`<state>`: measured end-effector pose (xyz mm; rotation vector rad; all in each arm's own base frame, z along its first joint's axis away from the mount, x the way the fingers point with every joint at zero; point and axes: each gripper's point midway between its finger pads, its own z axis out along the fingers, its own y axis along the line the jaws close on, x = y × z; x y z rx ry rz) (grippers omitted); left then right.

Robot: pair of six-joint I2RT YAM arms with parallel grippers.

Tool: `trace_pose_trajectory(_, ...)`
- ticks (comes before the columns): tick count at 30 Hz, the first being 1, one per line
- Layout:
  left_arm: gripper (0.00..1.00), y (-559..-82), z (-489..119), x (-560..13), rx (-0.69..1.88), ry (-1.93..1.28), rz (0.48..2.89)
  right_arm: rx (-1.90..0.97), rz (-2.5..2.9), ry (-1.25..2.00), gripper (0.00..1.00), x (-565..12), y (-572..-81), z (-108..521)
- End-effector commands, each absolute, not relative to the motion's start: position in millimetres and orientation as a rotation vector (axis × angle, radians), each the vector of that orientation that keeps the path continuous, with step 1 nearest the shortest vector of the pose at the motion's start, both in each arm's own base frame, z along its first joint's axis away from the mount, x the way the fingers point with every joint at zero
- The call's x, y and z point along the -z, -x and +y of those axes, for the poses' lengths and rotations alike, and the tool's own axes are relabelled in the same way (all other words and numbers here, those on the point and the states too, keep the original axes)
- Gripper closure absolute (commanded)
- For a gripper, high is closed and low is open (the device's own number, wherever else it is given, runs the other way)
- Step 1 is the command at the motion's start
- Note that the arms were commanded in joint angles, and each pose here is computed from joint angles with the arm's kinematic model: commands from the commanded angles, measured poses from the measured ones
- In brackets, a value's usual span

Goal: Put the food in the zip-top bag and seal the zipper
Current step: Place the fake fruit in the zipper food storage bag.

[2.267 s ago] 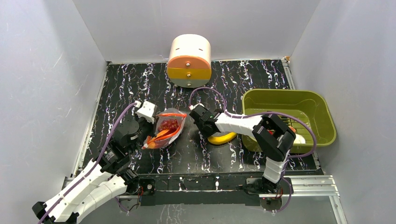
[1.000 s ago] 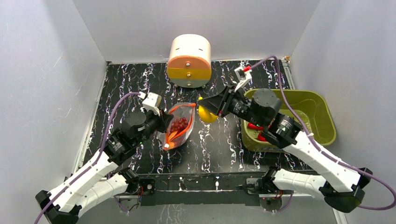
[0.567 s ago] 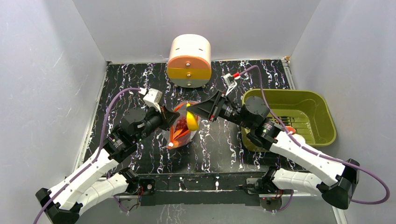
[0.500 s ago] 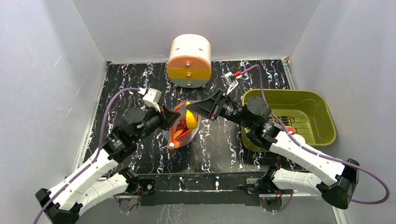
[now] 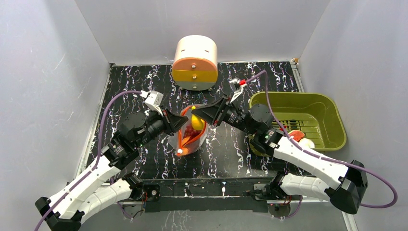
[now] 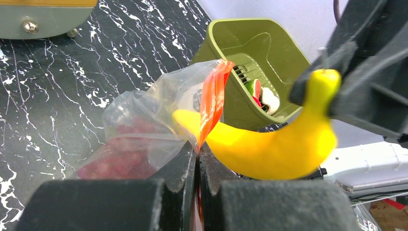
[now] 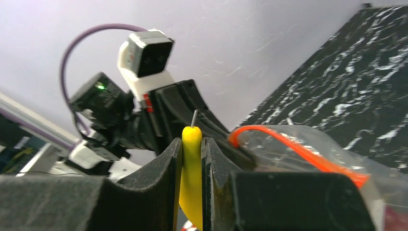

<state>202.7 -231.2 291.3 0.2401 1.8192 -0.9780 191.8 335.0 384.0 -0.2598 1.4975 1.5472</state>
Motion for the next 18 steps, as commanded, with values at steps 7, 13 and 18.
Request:
trace_pose_trajectory(7,1.0,-186.2,-241.6,-347.8,1.131,-0.291,1.677,-1.224,1.381,0.426,1.0,-368.9,-208.9,319.8)
trace_pose_trajectory(13,1.0,-183.1,-244.4,-356.6,1.162,-0.301,1.661,-1.155,1.355,0.553,1.0,-350.6,-203.2,319.8)
trace_pose_trajectory(18,1.0,-181.8,-245.7,-356.5,1.18,-0.297,1.657,-1.181,1.282,0.694,1.0,-343.5,-186.9,327.1)
